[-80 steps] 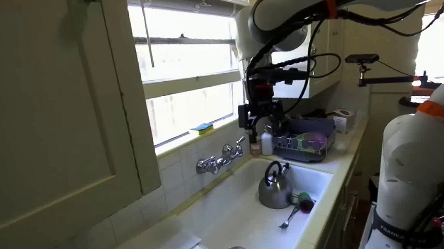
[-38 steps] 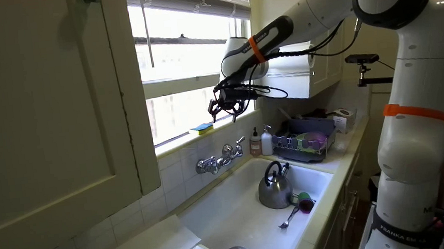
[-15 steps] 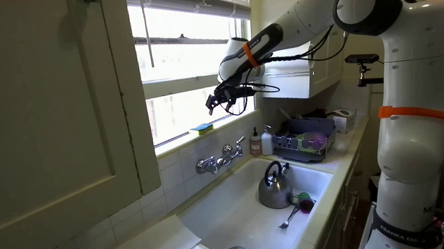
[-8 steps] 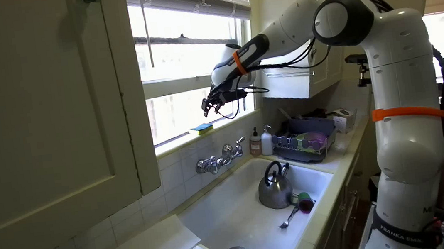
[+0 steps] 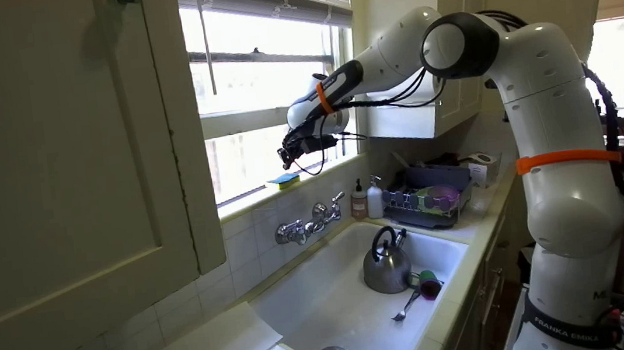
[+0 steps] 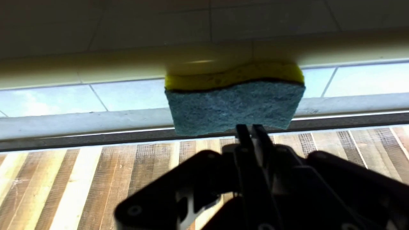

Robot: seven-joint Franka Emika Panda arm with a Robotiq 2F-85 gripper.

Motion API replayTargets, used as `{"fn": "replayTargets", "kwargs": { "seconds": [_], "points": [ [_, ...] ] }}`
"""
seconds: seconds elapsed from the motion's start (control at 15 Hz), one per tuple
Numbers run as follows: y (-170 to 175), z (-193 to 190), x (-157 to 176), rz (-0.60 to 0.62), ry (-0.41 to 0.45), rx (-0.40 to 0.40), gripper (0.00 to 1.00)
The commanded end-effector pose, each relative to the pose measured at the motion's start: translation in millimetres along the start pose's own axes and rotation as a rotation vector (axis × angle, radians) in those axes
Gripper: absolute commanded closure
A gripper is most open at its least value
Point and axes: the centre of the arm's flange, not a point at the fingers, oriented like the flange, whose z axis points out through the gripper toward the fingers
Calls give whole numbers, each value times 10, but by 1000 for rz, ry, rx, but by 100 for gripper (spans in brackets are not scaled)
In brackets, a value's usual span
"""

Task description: Use the sponge to wipe the window seal

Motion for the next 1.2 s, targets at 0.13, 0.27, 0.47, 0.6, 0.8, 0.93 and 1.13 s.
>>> {"fn": "replayTargets", "kwargs": {
  "seconds": [0.13,0.27,0.47,0.6,0.8,0.93,1.13],
  "points": [
    [87,256,22,10,14,38,100],
    [106,297,23,18,14,40,100],
    [131,348,24,29,14,44,100],
    [143,372,28,27,16,42,100],
    [145,427,0,35,8,52,100],
    [150,471,-28,36,1,56,100],
    [169,530,-63,39,-12,56,100]
  ]
}}
